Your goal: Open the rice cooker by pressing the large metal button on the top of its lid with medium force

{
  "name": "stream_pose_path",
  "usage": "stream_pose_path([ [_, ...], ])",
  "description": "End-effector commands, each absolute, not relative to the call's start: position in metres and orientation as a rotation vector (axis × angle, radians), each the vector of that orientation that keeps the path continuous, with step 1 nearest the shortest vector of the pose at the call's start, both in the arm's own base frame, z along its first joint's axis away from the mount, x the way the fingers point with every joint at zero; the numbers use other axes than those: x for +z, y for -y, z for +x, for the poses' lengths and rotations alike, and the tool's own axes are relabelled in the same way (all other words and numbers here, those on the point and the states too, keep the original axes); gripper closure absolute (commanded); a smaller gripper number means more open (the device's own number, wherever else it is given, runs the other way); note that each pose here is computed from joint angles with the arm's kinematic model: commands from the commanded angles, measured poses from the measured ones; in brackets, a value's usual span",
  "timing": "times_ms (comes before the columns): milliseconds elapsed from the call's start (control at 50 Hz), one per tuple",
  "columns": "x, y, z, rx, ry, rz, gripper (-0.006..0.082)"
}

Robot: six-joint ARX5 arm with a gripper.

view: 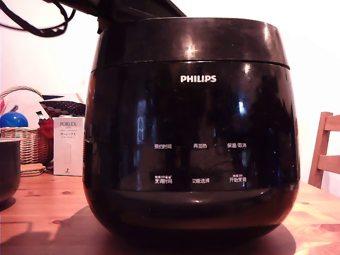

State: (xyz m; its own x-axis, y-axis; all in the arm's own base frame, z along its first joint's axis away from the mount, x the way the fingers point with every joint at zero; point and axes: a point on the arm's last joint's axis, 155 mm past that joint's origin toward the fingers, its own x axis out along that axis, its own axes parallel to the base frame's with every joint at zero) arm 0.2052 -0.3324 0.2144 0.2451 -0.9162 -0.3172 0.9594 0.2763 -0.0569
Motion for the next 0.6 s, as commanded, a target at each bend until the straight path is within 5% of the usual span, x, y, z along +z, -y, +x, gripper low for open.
stream_pose_path([
  [0,0.168,0.327,0.193,-1.297,-0.449,0.218,0.0788],
  [380,0.122,0.315,0.194,-1.217,-0.611,0.305,0.0788],
  [580,0.132,0.320,0.204,-1.200,-0.549,0.299,0.0788],
])
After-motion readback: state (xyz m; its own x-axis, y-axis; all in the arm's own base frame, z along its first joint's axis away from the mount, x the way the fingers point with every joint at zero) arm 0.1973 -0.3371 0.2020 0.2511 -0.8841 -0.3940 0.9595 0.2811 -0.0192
